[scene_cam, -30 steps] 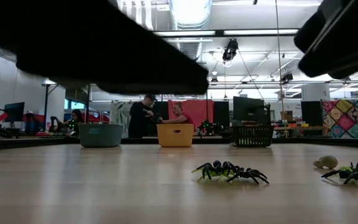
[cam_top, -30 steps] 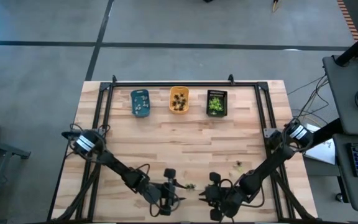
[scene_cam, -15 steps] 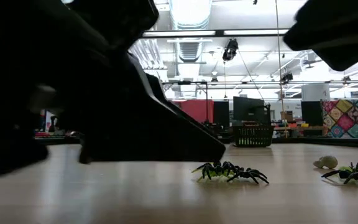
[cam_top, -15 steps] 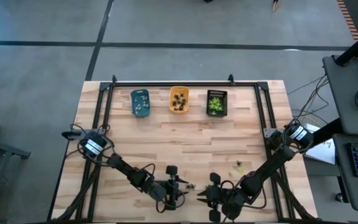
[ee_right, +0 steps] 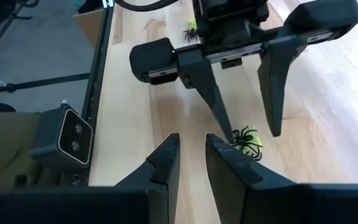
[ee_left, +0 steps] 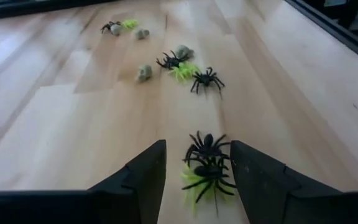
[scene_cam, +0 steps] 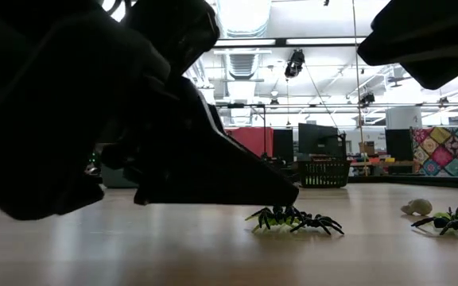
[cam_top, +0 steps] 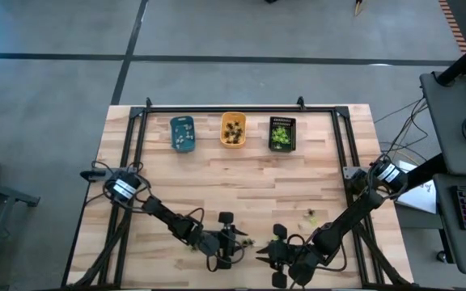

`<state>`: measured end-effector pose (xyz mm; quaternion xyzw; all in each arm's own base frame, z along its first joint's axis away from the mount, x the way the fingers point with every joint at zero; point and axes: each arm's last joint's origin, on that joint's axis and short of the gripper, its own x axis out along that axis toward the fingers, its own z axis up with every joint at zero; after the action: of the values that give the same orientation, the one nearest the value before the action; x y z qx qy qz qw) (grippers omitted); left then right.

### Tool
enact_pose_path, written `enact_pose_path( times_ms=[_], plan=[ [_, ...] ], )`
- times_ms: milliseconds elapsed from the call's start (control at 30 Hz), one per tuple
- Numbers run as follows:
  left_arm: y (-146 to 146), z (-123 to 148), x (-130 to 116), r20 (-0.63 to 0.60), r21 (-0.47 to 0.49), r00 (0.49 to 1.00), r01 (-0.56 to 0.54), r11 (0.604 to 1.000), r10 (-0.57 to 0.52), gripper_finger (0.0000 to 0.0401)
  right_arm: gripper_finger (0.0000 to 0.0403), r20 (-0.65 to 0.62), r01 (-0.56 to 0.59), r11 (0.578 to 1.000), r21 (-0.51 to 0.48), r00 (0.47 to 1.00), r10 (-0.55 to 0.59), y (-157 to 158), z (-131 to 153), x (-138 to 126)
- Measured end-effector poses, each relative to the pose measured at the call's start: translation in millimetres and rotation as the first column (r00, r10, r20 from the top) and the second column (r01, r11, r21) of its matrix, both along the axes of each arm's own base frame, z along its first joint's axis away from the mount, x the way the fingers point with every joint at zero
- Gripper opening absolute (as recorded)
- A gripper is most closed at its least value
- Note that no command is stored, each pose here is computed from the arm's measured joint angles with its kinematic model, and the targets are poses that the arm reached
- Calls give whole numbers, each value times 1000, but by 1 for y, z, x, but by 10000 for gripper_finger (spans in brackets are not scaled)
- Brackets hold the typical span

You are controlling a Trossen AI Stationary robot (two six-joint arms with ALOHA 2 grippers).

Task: Sort Halloween decoration
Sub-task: Put the black spider toy into the orange bin

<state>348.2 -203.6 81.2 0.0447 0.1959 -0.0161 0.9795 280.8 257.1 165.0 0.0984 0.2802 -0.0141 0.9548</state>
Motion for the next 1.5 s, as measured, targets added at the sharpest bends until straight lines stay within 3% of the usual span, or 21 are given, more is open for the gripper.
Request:
enact_pose_path(
  times_ms=[633, 1167, 1500],
  plan=[
    [-2, -12, -1, -20, -21, 1000, 9, 1000, -9, 158, 68, 0, 0, 1000, -1, 1000, 0, 0, 0, 0],
    [-3, -11, -2, -21, -16, 1000, 13, 1000, -14, 42, 68, 0, 0, 1000, -1, 1000, 0, 0, 0, 0],
    [-4, -4, -2, -7, -23, 1000, 14, 1000, -14, 36, 68, 0, 0, 1000, -1, 1000, 0, 0, 0, 0]
  ],
)
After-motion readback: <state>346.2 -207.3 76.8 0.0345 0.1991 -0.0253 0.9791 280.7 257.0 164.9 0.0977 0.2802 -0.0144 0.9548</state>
